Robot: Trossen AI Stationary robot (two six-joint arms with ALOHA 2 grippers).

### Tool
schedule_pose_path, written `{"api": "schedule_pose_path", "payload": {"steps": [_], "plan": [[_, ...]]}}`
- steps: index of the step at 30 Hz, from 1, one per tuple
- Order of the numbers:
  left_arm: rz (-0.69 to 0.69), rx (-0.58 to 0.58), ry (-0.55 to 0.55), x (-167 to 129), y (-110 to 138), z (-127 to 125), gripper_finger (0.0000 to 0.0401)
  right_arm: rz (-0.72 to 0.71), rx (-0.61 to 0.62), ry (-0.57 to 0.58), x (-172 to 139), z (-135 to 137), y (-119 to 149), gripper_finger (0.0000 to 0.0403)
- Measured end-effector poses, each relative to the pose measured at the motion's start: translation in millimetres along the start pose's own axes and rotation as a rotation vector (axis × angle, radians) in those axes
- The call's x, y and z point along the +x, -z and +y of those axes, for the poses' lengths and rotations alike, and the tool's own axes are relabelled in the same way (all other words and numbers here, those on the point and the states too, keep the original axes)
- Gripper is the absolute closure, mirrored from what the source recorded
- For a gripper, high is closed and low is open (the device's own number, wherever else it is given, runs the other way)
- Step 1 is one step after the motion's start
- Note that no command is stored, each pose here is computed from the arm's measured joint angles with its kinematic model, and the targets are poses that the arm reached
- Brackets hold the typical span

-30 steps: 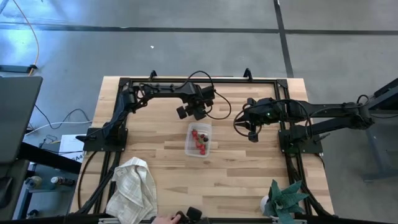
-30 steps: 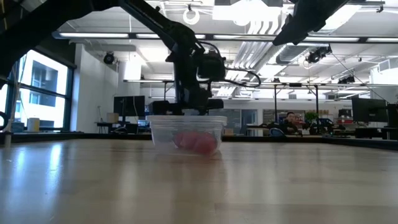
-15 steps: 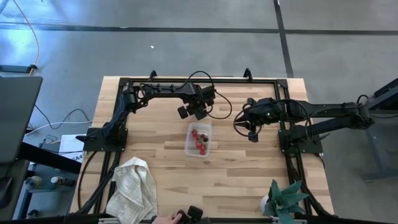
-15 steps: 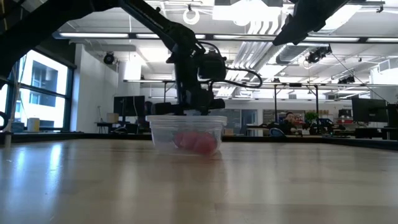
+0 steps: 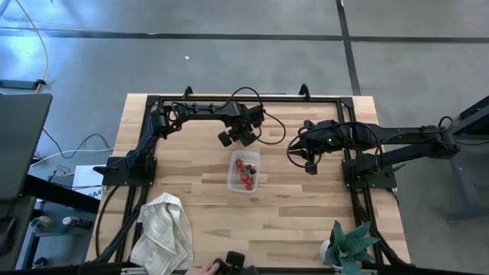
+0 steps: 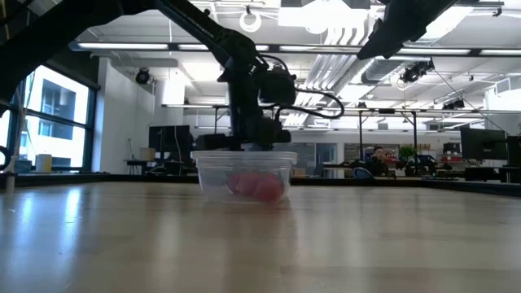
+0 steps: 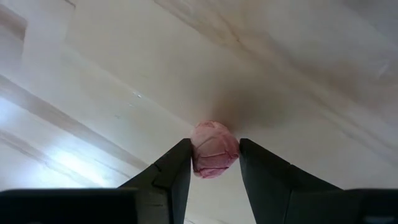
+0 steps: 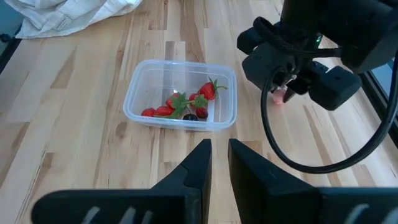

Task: Pick and placing Produce into tupperware
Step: Put the peach into the transparent bin

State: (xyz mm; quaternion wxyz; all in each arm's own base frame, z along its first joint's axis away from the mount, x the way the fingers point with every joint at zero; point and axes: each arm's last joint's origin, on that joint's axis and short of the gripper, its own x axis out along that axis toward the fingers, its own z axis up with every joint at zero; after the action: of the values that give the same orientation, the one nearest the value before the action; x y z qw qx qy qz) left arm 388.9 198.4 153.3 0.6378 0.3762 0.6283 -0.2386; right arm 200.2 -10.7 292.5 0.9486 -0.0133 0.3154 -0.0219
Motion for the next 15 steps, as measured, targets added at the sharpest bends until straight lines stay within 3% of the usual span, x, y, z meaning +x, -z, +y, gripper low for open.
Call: {"api": "schedule_pose_path", "payload": {"steps": [8,15], "plan": [[-0.009,-0.118,0.035,-13,2,-5,0.0277,0.0,0.001,0.0,0,0,0,0.0356],[-0.04,-0.261,0.03,-40,16,-8,0.0277,-0.001,0.001,0.0,0,0,0,0.0356]]}}
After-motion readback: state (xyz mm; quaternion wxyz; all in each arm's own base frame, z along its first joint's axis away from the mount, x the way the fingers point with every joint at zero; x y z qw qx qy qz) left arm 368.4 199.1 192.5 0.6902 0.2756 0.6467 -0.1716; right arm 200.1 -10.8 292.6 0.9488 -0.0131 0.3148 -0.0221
